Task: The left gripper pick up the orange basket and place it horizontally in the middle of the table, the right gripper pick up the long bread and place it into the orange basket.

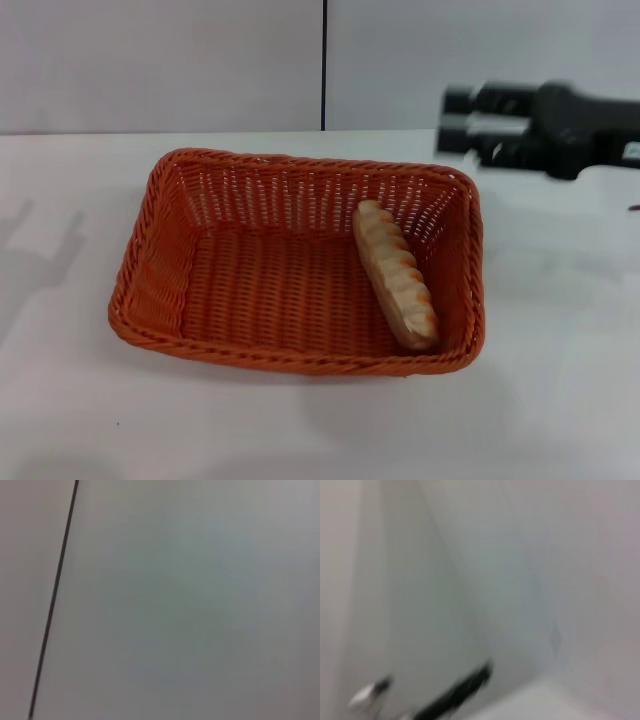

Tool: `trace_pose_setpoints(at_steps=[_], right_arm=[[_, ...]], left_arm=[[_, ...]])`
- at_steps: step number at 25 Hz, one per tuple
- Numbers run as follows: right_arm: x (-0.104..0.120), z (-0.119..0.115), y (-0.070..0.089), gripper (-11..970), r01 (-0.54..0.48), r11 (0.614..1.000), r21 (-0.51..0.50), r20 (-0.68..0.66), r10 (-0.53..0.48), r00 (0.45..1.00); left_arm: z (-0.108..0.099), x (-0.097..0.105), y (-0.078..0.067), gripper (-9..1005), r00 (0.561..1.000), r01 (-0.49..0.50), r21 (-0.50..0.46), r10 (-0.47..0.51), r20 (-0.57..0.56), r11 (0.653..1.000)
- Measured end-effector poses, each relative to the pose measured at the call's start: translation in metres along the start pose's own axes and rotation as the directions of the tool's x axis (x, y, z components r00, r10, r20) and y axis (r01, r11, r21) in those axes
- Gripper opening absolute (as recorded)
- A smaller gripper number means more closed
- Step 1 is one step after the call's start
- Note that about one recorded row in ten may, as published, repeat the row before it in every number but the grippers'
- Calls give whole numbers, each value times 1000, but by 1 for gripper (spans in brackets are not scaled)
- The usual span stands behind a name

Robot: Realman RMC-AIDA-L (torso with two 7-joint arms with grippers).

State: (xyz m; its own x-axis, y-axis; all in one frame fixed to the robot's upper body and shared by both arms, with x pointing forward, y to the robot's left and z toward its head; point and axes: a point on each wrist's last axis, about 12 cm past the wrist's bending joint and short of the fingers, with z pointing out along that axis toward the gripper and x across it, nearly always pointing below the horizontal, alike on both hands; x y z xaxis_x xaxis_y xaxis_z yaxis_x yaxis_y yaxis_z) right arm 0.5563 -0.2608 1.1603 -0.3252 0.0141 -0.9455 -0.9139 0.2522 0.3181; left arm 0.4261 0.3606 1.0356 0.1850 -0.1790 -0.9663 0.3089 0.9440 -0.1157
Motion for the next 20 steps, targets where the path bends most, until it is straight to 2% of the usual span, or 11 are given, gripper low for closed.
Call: trace_pose_setpoints(at_steps=[2,5,8,12,16,19,20], right_arm=[[8,-9,-2,687,63,995,79,124,-73,990],[26,-20,-9,686,104,965,240,283,-172,944],[49,-29,-17,685,92,891,444,374,-278,885],[76,-38,-18,684,31,751,659,425,-407,808],[85,-37,-22,682,-24,636,771,413,-471,780],[83,-36,-31,682,-36,579,815,379,-483,789],[82,-36,-33,682,-40,570,820,375,-483,791]], left_arm=[[0,1,2,683,1000,-17,-13,16,-10,1000],[-3,5,2,685,999,-49,-58,48,-25,997],[-8,10,1,686,999,-32,-115,29,-33,993],[-15,13,1,688,997,-61,-147,54,-50,987],[-15,18,2,686,995,-85,-189,72,-75,978],[-11,18,0,681,994,-98,-191,86,-66,977],[-9,18,-1,680,994,-102,-190,93,-57,977]])
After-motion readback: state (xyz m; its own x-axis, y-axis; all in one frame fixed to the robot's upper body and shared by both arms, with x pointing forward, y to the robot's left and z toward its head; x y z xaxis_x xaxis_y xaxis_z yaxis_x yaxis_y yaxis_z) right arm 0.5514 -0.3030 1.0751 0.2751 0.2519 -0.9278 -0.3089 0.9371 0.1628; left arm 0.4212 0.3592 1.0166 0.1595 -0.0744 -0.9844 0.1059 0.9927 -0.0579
